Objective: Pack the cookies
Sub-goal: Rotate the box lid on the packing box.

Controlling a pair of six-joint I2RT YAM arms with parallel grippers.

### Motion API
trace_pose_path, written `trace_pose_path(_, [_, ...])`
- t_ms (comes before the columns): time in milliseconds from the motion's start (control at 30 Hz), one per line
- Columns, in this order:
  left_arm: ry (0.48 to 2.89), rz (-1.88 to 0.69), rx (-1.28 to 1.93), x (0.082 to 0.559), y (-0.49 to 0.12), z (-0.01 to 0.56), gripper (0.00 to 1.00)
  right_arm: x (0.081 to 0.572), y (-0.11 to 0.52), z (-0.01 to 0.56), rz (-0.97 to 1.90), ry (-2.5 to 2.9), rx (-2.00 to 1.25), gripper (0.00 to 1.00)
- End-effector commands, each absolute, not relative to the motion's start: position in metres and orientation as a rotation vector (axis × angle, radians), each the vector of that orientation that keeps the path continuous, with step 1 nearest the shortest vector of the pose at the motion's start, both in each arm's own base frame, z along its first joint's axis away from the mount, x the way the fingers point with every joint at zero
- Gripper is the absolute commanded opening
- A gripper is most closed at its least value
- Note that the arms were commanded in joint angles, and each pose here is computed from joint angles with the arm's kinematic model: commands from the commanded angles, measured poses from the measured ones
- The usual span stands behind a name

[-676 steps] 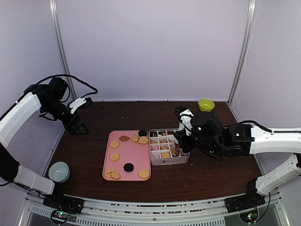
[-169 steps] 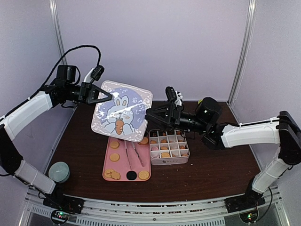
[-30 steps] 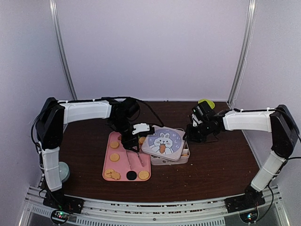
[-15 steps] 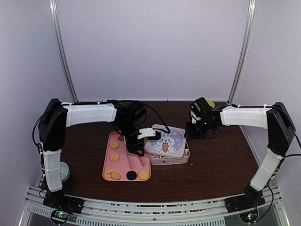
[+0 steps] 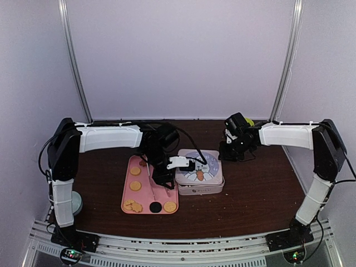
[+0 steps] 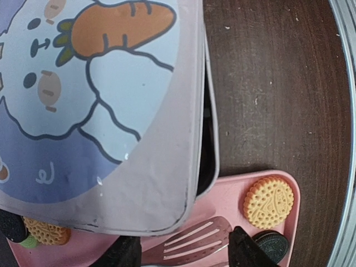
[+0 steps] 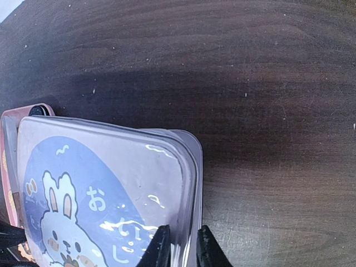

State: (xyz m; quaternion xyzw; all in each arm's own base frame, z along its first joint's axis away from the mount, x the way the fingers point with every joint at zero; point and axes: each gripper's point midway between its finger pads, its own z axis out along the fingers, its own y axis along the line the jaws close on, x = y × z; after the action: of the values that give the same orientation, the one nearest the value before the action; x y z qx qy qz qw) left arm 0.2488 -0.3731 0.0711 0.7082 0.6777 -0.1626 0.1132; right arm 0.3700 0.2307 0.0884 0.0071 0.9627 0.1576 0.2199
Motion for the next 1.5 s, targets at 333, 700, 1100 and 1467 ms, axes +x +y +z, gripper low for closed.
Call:
trace_pose_path(333, [1.931, -0.543, 2.156, 0.227, -0.388, 0.074, 0.53, 0.369, 0.214, 0.066, 0.33, 2.719, 0.019, 0.16])
trace_pose_path(700, [1.969, -0.522, 2.168, 0.22, -0.381, 0.075, 0.47, 0.372, 0.228, 0.098, 0.454, 2.635, -0.024, 0.16])
trace_pose_path(1100, [2.131, -0.591, 1.88, 0.256, -0.365, 0.103, 0.53, 0.368, 0.25, 0.098, 0.519, 2.628, -0.054, 0.16])
trace_pose_path(1467, [2.258, -0.84, 1.54, 0.289, -0.399, 0.134, 0.84, 0.36, 0.229, 0.121, 0.5, 2.577, -0.027, 0.51])
